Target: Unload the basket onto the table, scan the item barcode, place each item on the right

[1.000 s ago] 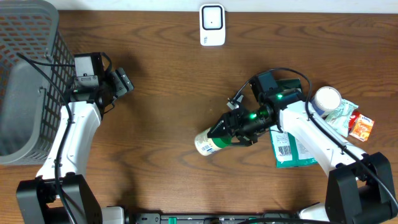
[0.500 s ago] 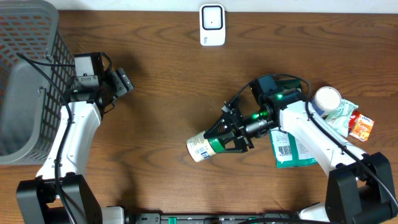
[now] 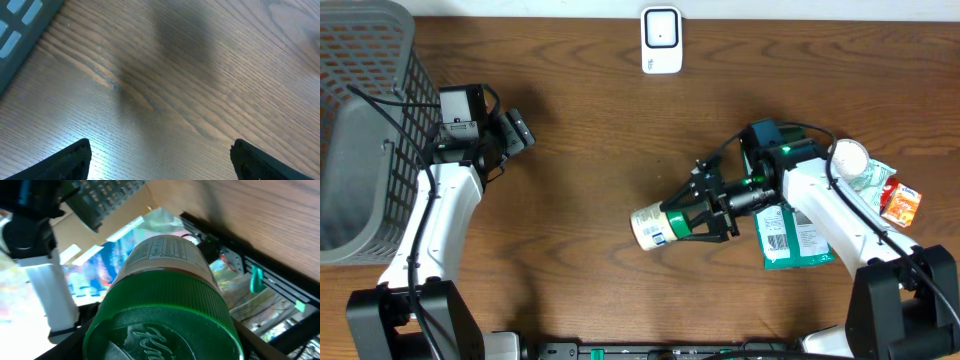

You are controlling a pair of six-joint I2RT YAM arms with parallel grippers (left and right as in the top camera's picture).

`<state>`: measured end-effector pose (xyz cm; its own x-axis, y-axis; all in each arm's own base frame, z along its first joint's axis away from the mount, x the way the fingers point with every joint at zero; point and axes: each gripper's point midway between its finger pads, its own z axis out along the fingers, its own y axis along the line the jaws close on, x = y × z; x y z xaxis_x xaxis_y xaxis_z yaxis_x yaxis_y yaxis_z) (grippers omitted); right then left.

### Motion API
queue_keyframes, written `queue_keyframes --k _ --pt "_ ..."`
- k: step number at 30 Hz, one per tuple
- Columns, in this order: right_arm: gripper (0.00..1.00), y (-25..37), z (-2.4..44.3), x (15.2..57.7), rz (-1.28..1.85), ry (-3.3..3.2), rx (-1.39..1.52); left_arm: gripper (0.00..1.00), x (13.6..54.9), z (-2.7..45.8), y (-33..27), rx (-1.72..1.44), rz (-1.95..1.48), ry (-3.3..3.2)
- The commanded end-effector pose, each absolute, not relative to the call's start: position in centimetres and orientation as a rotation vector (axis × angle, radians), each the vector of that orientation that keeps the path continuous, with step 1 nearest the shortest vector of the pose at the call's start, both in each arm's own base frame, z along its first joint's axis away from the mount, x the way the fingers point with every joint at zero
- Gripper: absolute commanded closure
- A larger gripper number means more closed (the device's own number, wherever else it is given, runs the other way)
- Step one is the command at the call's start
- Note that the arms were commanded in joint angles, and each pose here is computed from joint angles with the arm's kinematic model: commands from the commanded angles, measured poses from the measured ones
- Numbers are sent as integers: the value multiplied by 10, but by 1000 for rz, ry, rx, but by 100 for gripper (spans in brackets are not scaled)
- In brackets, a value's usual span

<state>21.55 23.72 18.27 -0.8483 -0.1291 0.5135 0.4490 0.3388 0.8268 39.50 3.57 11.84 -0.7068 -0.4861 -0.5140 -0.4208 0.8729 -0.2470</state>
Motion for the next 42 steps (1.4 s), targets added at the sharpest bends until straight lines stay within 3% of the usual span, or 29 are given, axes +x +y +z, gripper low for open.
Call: queue_keyframes --k 1,28,34,39,42 --pt "99 237 211 222 -1659 -2016 -264 11 397 123 39 -652 -131 2444" --pt "99 229 213 232 -1693 -2006 -306 11 397 123 39 -652 -131 2444" --pt "99 222 172 245 -1531 -2300 -297 11 397 123 39 -652 -131 2444" --pt "99 182 107 282 -1118 -2862 -203 11 397 123 39 -652 -131 2444" --pt "99 160 91 302 -926 -3061 -157 11 397 123 39 -652 -131 2444"
